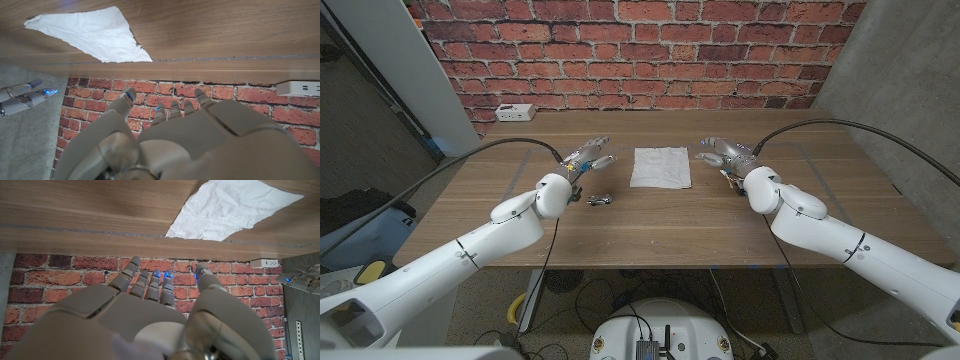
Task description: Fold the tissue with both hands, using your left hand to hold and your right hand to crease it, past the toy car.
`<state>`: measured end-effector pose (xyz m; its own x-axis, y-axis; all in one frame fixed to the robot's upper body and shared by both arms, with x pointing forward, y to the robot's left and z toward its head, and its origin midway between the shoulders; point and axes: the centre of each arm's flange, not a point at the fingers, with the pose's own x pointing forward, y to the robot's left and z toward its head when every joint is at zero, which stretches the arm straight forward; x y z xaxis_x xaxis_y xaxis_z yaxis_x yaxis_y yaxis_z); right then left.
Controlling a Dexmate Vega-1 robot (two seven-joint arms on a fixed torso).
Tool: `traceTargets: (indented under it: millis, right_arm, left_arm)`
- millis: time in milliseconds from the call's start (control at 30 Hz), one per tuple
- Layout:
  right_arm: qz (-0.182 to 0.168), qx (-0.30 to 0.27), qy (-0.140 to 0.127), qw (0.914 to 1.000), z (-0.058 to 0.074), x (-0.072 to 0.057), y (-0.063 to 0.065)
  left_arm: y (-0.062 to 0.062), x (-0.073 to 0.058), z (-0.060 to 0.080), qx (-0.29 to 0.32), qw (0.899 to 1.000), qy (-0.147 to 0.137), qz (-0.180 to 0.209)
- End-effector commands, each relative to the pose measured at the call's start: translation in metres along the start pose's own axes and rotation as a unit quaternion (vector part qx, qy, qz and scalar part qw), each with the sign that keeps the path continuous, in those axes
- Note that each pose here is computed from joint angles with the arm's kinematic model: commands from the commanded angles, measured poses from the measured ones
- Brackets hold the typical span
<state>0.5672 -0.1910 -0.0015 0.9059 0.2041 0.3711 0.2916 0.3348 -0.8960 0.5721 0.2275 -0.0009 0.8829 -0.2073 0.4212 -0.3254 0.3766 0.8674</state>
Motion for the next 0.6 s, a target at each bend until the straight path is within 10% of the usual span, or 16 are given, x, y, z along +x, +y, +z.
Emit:
traceTargets:
  millis: [33,600]
  right_arm:
    - [0.018,-0.013,0.004,0.9997,0.009,-0.008,0.012]
    - [0.019,-0.046,0.009,0.9987,0.023,-0.012,0.025]
  left_arm:
    - [-0.001,0.000,0.006,0.053,0.999,0.003,-0.013]
    - [0.001,0.007,0.019,0.135,0.991,-0.005,-0.006]
